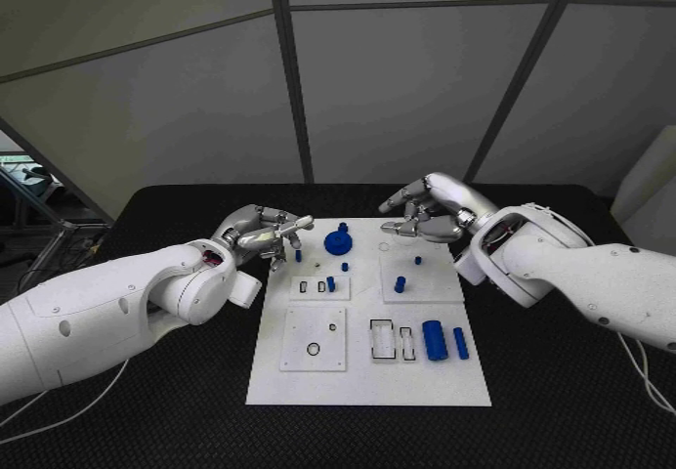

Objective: Assemble the parts on the task board

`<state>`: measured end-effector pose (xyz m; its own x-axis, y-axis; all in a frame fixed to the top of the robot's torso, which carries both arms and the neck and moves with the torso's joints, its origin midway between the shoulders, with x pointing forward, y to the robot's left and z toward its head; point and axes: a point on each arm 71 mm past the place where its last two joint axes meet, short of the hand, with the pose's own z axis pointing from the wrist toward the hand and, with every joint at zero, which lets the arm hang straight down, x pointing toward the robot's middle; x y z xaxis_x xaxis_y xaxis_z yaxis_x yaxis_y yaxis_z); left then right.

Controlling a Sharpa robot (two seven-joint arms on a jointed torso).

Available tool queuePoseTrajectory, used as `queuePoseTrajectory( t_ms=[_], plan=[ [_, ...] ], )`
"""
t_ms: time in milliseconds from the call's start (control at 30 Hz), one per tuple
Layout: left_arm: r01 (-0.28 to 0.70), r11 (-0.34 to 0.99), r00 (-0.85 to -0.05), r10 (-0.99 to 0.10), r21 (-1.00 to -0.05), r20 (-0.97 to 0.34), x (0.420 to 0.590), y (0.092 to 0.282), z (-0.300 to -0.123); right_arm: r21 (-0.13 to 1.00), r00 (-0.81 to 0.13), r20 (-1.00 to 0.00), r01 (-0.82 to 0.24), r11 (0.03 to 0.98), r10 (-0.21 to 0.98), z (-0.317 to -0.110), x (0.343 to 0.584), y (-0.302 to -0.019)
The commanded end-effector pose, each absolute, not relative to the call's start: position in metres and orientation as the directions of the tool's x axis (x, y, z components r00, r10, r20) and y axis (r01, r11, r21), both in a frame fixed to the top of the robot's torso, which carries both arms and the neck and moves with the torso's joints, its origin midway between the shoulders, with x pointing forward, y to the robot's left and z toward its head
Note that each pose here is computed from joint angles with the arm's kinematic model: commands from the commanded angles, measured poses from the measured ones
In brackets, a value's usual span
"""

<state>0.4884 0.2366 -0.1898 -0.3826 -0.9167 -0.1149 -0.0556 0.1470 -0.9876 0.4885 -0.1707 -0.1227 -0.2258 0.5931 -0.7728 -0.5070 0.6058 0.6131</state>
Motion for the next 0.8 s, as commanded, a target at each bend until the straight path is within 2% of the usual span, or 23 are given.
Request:
queuePoseTrajectory(
  t_ms=[33,200,333,500,800],
  plan=[
    [-0.107,0.466,-0.569,-0.753,-0.879,-0.330,0.483,0.226,-0.200,0.748,-0.307,-0.648,-0.429,0.507,0.696,-0.119,0.495,-0.188],
    [-0.076,0.666,-0.612,-0.619,-0.742,-0.493,0.486,0.217,-0.198,0.771,-0.291,-0.623,-0.385,0.507,0.726,-0.117,0.503,-0.211],
    [-0.044,0.778,-0.625,-0.511,-0.627,-0.590,0.490,0.209,-0.194,0.777,-0.285,-0.617,-0.370,0.509,0.734,-0.117,0.507,-0.219],
    [-0.036,0.842,-0.615,-0.444,-0.539,-0.652,0.499,0.199,-0.187,0.778,-0.278,-0.616,-0.359,0.515,0.737,-0.118,0.510,-0.223],
    [-0.007,0.875,-0.618,-0.384,-0.483,-0.686,0.505,0.184,-0.176,0.777,-0.260,-0.618,-0.351,0.523,0.742,-0.118,0.515,-0.225]
  ],
)
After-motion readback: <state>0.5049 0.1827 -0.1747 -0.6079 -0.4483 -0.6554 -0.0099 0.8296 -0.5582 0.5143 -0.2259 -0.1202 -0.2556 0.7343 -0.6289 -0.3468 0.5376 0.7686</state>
